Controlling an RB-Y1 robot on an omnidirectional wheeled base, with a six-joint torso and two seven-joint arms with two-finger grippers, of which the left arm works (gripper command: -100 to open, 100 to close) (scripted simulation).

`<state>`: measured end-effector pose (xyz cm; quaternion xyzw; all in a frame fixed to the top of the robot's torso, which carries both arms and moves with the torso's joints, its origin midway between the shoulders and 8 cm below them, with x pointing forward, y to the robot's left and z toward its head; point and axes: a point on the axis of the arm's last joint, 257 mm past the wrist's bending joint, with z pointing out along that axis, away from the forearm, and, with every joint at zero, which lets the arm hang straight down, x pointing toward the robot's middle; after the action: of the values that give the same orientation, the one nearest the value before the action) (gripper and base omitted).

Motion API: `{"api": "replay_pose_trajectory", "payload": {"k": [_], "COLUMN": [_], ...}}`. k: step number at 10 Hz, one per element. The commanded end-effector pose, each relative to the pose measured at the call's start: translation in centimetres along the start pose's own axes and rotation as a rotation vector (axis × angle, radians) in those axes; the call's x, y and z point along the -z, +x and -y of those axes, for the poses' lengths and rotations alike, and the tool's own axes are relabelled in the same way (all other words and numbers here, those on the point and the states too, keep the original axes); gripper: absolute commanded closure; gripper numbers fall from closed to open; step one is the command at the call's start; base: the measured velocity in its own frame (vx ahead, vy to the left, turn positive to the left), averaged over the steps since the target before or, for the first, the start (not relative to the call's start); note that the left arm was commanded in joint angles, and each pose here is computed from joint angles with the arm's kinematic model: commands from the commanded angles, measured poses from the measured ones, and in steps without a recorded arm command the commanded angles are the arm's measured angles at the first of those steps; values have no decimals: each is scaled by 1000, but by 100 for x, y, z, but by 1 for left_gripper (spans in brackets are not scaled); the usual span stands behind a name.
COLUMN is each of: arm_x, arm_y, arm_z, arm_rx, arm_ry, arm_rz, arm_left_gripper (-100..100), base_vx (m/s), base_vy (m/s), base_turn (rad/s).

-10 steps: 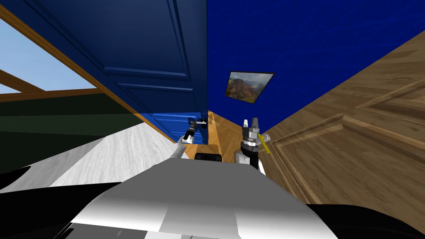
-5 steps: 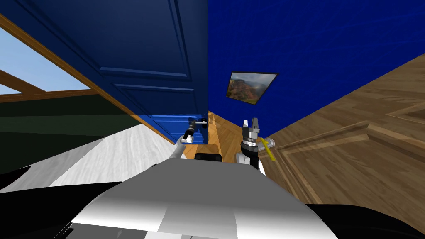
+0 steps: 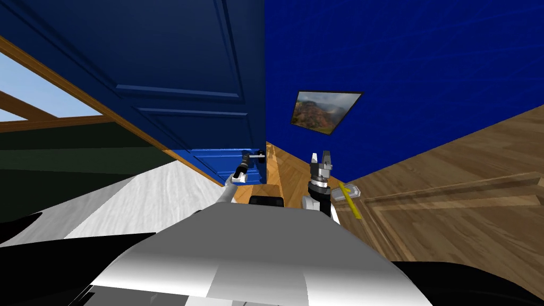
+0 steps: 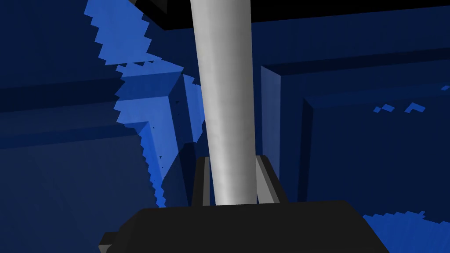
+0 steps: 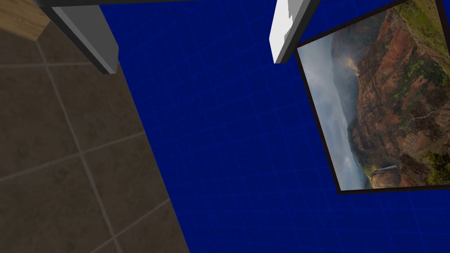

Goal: Push the door open

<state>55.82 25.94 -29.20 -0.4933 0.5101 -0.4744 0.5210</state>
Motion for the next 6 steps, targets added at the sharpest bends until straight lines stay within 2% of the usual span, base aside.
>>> {"api": "replay_pose_trajectory", "payload": {"k": [1, 6], "arm_x": [-8, -11], "arm_y": [-250, -400], "arm_z": [63, 73], "arm_rx": [-18, -23], "arm_ry": [19, 20], "arm_rz": [36, 70], "arm_left_gripper": [100, 100], "base_vx": [104, 121], "base_vy": [0, -13], "base_turn": [59, 52]}}
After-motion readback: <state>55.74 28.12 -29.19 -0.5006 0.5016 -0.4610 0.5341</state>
